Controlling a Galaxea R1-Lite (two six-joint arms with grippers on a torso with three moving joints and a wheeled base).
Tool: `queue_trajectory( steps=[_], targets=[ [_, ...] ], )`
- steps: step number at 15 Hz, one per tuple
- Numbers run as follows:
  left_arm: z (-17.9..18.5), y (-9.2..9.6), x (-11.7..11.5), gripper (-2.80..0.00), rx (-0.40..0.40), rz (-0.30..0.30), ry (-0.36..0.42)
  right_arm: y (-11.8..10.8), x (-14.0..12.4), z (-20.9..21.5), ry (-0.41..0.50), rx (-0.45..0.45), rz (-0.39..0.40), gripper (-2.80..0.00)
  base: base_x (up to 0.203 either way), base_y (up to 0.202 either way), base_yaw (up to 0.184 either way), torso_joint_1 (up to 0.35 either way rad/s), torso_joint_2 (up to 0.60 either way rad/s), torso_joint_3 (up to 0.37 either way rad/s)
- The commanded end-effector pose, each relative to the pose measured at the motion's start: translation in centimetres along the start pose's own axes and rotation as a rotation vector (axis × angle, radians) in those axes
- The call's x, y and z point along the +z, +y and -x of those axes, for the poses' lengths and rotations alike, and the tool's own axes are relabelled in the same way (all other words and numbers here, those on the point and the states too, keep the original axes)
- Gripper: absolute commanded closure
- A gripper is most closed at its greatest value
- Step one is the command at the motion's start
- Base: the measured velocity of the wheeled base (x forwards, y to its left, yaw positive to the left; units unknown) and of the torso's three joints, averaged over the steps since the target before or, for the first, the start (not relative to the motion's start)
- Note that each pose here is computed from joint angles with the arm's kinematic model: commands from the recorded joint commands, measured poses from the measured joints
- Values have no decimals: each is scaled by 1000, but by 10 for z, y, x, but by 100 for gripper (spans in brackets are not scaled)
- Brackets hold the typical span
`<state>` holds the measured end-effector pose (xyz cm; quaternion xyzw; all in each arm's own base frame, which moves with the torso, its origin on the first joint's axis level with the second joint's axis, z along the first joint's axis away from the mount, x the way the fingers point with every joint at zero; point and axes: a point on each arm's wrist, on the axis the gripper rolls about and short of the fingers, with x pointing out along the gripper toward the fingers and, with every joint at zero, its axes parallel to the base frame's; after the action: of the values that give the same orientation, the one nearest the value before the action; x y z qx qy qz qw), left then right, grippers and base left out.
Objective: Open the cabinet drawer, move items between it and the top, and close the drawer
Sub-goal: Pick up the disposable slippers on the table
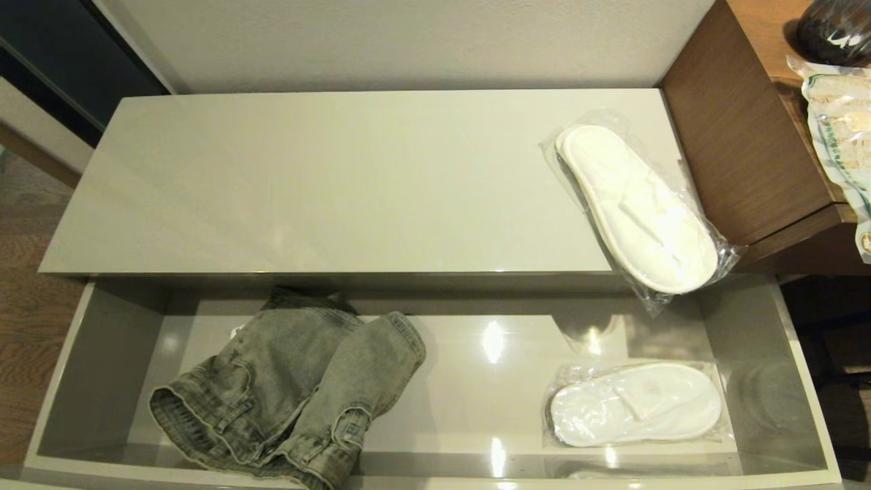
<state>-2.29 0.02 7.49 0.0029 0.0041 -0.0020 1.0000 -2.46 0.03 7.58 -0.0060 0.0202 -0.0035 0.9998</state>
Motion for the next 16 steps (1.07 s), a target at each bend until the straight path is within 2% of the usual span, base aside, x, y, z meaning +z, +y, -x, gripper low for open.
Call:
queue_trajectory(
  steps=[1, 8, 11, 16],
  targets=[
    [0, 0, 0, 0, -1, 0, 4, 0, 0, 0, 1, 1, 1, 0, 0, 0, 0, 0, 0, 0],
    [0, 0, 0, 0, -1, 0, 4, 0, 0, 0, 1, -4, -15, 0, 0, 0, 0, 0, 0, 0],
    [0, 0, 0, 0, -1, 0, 4, 0, 0, 0, 0, 0, 32, 0, 0, 0, 0, 0, 0, 0],
    [0, 0, 0, 0, -1, 0, 4, 0, 0, 0, 7, -4, 32, 0, 0, 0, 0, 0, 0, 0]
  ],
)
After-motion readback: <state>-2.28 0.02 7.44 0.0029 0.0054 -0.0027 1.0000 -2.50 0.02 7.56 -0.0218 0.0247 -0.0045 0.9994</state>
